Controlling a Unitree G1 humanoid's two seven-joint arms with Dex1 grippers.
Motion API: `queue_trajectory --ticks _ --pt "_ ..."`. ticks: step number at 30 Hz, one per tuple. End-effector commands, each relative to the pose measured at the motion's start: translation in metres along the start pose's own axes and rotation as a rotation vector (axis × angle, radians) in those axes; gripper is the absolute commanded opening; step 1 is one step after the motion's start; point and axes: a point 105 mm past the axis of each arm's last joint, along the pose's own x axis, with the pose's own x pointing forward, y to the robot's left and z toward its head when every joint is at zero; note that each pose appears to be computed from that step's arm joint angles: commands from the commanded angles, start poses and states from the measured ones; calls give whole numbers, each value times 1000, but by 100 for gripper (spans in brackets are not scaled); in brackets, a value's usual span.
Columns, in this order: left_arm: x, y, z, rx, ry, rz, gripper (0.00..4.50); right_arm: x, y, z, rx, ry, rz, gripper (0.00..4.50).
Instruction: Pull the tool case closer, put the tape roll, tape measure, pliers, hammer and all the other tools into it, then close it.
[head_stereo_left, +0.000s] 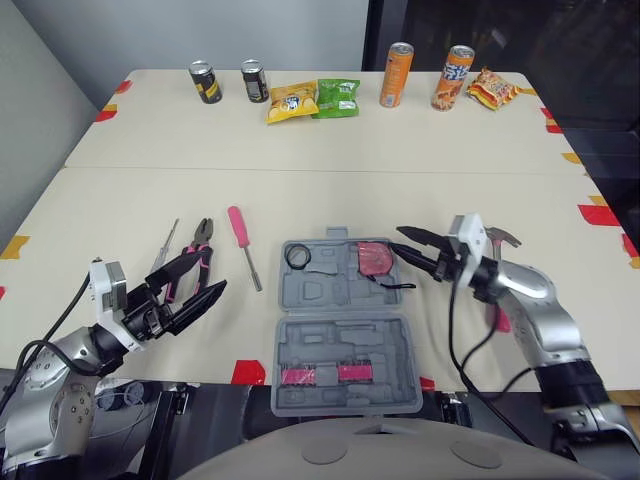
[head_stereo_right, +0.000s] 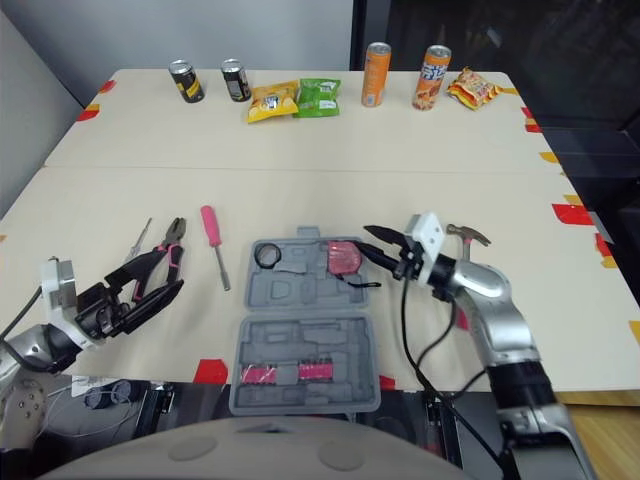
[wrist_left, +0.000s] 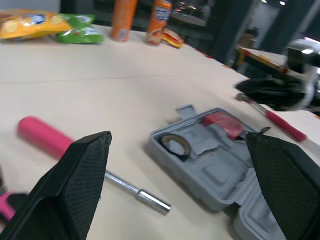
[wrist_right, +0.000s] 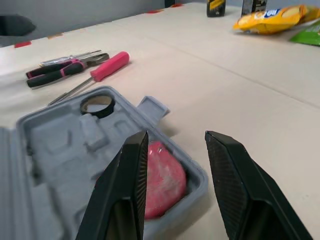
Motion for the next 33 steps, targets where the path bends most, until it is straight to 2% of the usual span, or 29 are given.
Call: queue_trajectory --ticks 1,4,7,10,16,19,24,30,33 --pt "-21 7 -4 7 7 106 450 -34 5 2 -27 8 -50 244" --pt "-34 8 -8 -3 19 167 450 -62 14 -5 -5 30 -109 341" --pt "-57 10 -18 -21 45 271 450 -104 27 -16 34 56 -234 442" --pt "-73 9 -23 -44 65 359 450 -137 39 -23 74 71 -355 447" --pt "-73 6 -23 -68 70 417 450 -166 44 -32 93 105 -460 447" --pt "-63 5 -17 -55 71 406 450 -158 40 -23 70 84 -418 447" --pt "-51 16 -3 -19 53 410 450 -115 33 14 -2 11 -205 447" --pt "-33 32 10 18 102 457 450 -62 34 60 -74 -37 111 447" --pt "-23 47 17 49 186 569 450 -41 37 80 -111 -55 236 447"
